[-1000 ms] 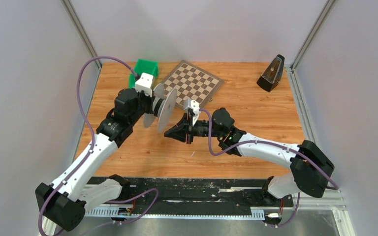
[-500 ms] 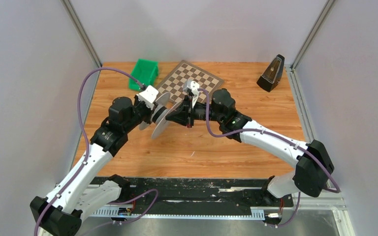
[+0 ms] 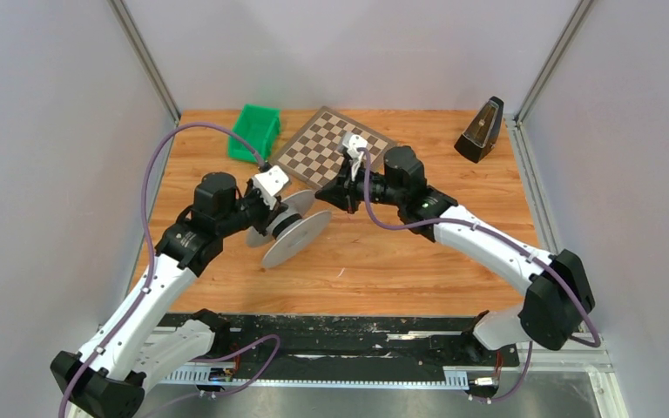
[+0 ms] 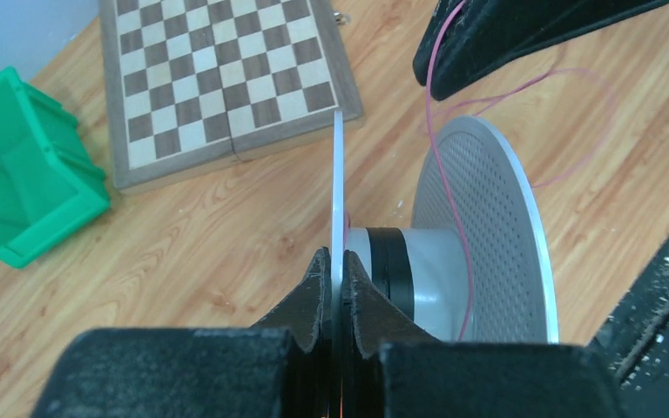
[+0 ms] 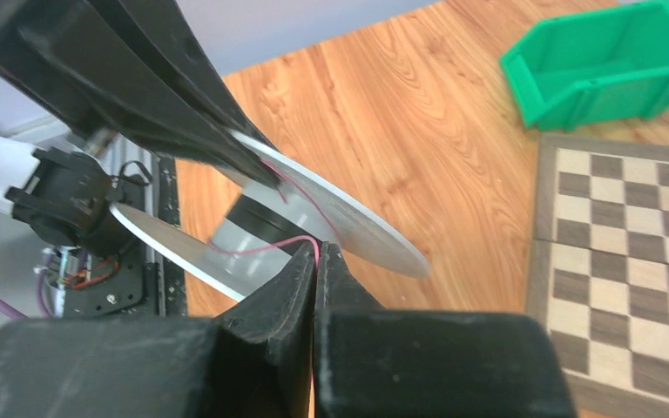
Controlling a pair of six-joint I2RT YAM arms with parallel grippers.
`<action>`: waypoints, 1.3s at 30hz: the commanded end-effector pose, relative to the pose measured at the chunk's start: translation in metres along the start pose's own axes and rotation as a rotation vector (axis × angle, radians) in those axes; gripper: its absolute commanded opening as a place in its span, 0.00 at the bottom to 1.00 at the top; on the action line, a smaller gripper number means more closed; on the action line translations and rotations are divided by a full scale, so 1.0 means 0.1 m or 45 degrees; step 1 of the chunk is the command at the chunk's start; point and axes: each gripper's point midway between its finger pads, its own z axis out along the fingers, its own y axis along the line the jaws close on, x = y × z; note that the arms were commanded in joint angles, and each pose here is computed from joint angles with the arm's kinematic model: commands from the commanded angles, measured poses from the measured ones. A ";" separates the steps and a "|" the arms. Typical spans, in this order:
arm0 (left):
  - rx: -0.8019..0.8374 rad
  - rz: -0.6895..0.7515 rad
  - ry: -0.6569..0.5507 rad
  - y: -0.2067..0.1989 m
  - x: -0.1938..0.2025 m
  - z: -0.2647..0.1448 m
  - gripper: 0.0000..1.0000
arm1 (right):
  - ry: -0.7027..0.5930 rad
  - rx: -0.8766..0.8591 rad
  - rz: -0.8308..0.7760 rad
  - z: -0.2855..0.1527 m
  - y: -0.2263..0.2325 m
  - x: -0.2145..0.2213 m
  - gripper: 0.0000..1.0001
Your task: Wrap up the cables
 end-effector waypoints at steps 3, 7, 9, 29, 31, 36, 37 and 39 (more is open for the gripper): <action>0.097 -0.071 -0.223 -0.11 -0.69 -0.32 0.00 | -0.027 0.250 -0.183 -0.42 -0.19 -0.07 0.01; 0.186 -0.193 -0.289 -0.18 -0.93 -0.45 0.00 | -0.012 0.318 -0.198 -0.58 -0.24 0.07 0.03; 0.209 -0.254 -0.338 -0.20 -1.05 -0.51 0.00 | -0.005 0.328 -0.186 -0.62 -0.24 0.15 0.03; 0.316 -0.747 -0.821 -0.26 -2.03 -1.15 0.00 | -0.261 -0.064 -0.061 -0.59 0.34 0.65 0.12; 0.298 -0.779 -0.839 -0.23 -2.02 -1.16 0.00 | -0.273 -0.078 -0.033 -0.57 0.35 0.70 0.17; 0.226 -0.823 -0.880 -0.14 -2.03 -1.21 0.00 | -0.250 -0.082 0.018 -0.50 0.32 0.86 0.23; 0.225 -0.828 -0.888 -0.14 -2.04 -1.23 0.00 | -0.245 -0.086 0.024 -0.48 0.32 0.89 0.24; 0.217 -0.838 -0.907 -0.13 -2.06 -1.26 0.00 | -0.227 -0.081 0.037 -0.46 0.30 0.96 0.26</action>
